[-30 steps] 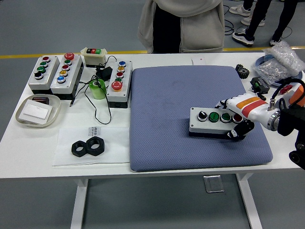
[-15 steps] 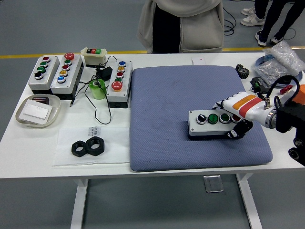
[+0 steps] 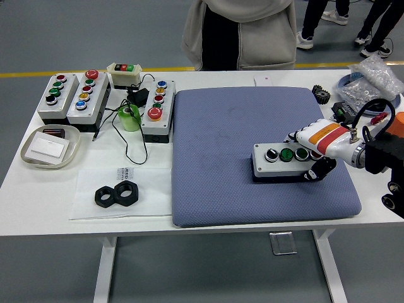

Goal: Pick up the button,place it on the desk,press the button,press the button

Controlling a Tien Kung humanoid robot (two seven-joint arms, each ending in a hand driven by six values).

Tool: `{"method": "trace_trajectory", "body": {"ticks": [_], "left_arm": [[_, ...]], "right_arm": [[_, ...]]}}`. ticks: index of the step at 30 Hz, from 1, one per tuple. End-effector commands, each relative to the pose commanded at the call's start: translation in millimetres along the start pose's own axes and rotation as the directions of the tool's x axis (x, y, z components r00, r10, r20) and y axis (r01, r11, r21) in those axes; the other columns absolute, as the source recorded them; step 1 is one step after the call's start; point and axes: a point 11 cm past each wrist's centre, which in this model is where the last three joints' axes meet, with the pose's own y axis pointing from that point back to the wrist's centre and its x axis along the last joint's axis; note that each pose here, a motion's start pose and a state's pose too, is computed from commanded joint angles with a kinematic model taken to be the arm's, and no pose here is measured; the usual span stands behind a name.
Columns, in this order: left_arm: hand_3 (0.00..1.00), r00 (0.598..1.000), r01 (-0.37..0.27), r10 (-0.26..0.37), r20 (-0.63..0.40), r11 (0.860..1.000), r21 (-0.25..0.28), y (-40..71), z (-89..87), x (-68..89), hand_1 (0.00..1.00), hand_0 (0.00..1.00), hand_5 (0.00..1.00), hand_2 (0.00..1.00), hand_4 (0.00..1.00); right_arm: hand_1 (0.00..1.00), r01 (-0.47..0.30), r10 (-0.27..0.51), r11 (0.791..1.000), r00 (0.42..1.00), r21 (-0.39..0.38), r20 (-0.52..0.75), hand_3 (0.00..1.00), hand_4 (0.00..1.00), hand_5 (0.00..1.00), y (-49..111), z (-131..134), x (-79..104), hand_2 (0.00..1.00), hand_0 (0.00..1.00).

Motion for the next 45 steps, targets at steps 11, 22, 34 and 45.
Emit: {"method": "trace_trajectory", "body": {"ticks": [11,22,34,45], "left_arm": [[0.829,1.0,0.003,-0.003,0.0,1.0,-0.001,0.1,0.9,-1.5,0.833,0.704,0.998,0.892,0.642],[0.829,1.0,0.0,0.0,0.013,1.0,0.012,0.4,-4.9,0.4,0.833,0.704,0.998,0.892,0.643],[0.829,1.0,-0.007,0.006,0.028,1.0,0.027,0.8,-12.1,3.8,0.833,0.709,0.998,0.892,0.641],[0.828,0.999,-0.009,0.008,0.032,0.999,0.032,0.9,-15.1,5.8,0.832,0.709,0.998,0.891,0.641]], "right_arm": [[0.736,0.021,-0.021,1.0,1.0,-0.004,0.011,0.893,0.893,0.002,-0.4,1.4,-3.3,0.808,0.773],[0.832,0.016,-0.016,1.0,0.999,-0.002,0.051,0.967,0.904,0.002,3.0,-0.9,-3.9,0.929,0.898],[0.927,0.02,-0.021,1.0,0.968,0.003,0.25,0.998,0.95,0.088,16.0,-3.2,7.1,0.998,0.997],[0.605,-0.302,0.326,0.945,0.822,-0.129,0.466,0.993,0.787,0.227,47.0,15.9,73.1,0.666,0.635]]}}
